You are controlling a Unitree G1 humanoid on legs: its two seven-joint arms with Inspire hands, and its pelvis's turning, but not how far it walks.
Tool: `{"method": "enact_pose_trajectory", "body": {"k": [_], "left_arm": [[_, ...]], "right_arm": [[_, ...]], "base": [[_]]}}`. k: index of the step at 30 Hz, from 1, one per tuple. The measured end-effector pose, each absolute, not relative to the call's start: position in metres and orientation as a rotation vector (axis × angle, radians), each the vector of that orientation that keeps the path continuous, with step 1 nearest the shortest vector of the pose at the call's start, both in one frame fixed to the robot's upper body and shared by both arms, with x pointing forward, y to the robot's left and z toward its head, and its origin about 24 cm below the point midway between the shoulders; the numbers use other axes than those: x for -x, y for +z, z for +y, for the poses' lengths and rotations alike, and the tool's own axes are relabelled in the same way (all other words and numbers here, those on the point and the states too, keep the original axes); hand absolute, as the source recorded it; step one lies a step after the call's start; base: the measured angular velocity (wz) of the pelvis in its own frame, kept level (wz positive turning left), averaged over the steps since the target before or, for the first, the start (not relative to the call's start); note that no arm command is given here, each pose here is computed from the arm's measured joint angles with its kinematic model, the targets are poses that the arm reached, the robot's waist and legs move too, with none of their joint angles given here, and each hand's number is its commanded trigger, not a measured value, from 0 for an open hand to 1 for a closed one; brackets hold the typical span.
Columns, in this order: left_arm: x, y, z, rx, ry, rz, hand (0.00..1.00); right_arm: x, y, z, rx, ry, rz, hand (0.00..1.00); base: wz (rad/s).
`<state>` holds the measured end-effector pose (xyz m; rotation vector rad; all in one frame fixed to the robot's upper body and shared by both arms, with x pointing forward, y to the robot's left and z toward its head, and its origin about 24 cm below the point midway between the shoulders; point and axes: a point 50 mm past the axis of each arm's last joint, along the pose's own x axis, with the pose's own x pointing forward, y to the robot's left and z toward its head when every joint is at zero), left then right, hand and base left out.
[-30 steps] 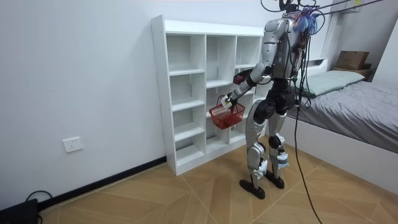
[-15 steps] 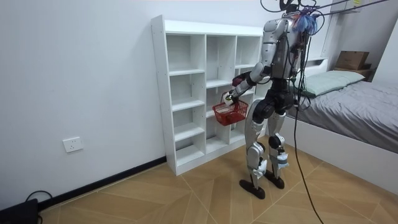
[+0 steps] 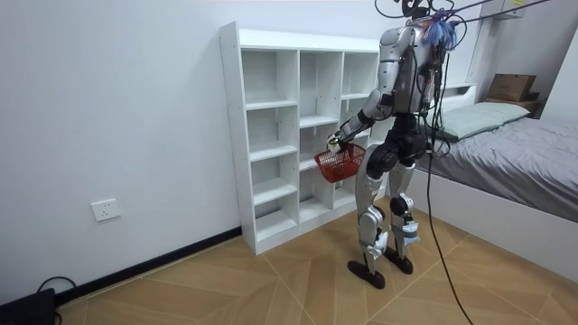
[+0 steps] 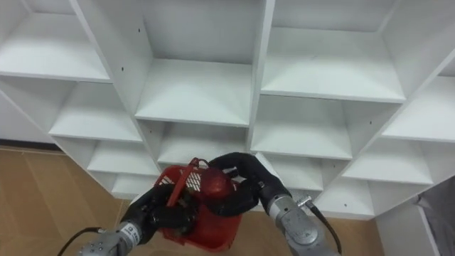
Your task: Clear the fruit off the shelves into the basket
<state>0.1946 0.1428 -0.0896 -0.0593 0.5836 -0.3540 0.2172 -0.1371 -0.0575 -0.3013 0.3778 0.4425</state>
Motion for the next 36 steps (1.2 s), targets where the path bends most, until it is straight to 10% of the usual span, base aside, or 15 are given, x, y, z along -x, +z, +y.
{"method": "enact_pose_trajectory", "body": {"k": [34, 36], "left_arm": [[-0.196, -0.084, 0.137, 0.077, -0.421, 0.558, 1.00], [-0.196, -0.084, 0.137, 0.078, -0.426, 0.558, 1.00]], "right_arm": [[-0.209, -0.076, -0.144, 0.320, 0.408, 0.466, 1.00], [-0.209, -0.076, -0.144, 0.321, 0.407, 0.470, 0.00]], "base": [[0.00], [0.00]]}}
